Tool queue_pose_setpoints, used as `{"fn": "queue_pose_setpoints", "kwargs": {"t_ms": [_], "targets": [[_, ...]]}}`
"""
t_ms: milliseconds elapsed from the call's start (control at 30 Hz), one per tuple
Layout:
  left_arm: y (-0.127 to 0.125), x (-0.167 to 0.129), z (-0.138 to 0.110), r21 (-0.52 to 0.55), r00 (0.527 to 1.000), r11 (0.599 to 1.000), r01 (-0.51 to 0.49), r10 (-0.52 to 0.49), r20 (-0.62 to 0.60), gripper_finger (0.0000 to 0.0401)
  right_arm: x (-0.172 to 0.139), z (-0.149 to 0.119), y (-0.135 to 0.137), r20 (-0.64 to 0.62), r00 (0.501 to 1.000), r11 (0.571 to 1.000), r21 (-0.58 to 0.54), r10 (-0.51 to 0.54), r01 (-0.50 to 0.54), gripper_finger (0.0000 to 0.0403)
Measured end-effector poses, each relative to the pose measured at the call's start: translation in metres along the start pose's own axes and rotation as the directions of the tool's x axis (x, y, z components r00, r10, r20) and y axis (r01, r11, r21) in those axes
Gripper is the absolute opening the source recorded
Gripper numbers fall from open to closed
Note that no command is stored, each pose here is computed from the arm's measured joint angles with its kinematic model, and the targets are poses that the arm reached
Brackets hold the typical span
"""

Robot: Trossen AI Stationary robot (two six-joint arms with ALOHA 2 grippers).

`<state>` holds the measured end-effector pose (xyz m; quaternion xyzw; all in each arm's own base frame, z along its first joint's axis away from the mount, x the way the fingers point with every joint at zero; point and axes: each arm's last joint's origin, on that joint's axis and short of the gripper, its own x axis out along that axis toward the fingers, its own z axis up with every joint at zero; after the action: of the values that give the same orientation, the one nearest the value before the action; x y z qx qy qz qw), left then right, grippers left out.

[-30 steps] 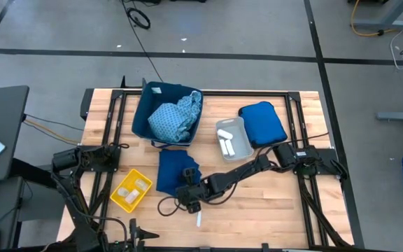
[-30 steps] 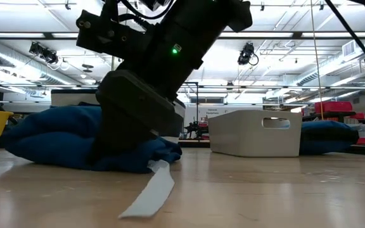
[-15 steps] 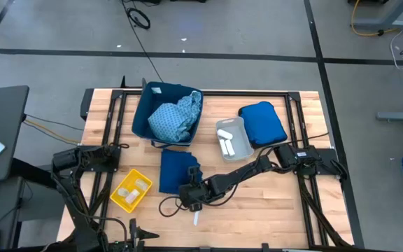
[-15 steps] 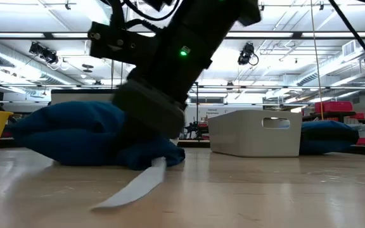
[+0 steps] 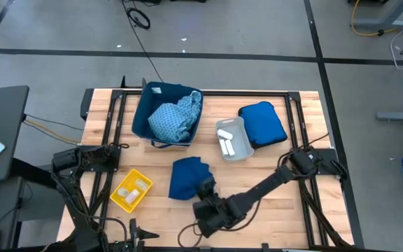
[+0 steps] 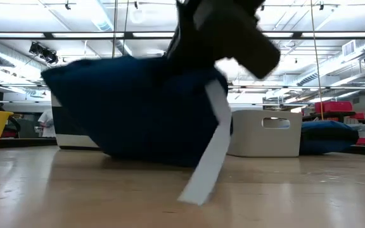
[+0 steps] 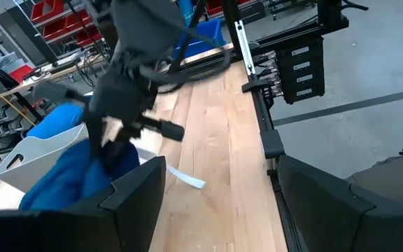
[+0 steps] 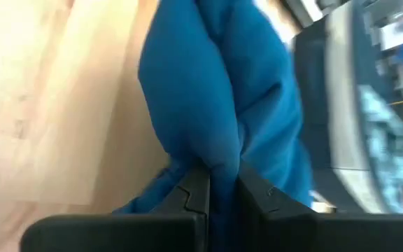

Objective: Pick & place medical supplies in basket/bin
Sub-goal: Put the blue patient gown into the blue bin

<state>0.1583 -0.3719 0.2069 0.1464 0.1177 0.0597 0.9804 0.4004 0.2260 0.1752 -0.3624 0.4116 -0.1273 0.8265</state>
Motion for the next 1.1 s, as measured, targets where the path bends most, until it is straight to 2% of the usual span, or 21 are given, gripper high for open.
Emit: {"fn": "queue_pose_setpoints", "kwargs": {"t_ms": [367, 600, 767, 867, 967, 1100], "targets": [[0.0, 0.0, 0.0, -0.011, 1.0, 1.0, 0.0, 0.0, 0.0, 0.0279, -0.033, 0.011, -0.038, 0.066, 0.975, 0.976, -0.034, -0.214, 0.216, 0.003], [0.0, 0.0, 0.0, -0.018, 1.0, 1.0, 0.001, -0.001, -0.001, 0.0279, -0.05, 0.026, -0.073, 0.103, 0.91, 0.907, -0.093, -0.401, 0.41, 0.003], [0.0, 0.0, 0.0, -0.017, 1.0, 1.0, 0.002, -0.002, -0.002, 0.0279, -0.063, 0.042, -0.105, 0.144, 0.874, 0.872, -0.095, -0.465, 0.48, 0.003], [0.0, 0.0, 0.0, -0.019, 1.0, 1.0, 0.002, -0.002, -0.003, 0.0279, -0.052, 0.045, -0.13, 0.169, 0.877, 0.88, -0.083, -0.45, 0.467, 0.003], [0.0, 0.0, -0.001, -0.022, 1.0, 1.0, 0.001, -0.001, -0.003, 0.0279, -0.028, 0.044, -0.154, 0.202, 0.887, 0.898, -0.07, -0.415, 0.435, 0.003], [0.0, 0.0, -0.001, -0.021, 1.0, 1.0, 0.001, -0.001, -0.004, 0.0279, 0.006, 0.034, -0.192, 0.192, 0.893, 0.898, -0.095, -0.407, 0.43, 0.003]]}}
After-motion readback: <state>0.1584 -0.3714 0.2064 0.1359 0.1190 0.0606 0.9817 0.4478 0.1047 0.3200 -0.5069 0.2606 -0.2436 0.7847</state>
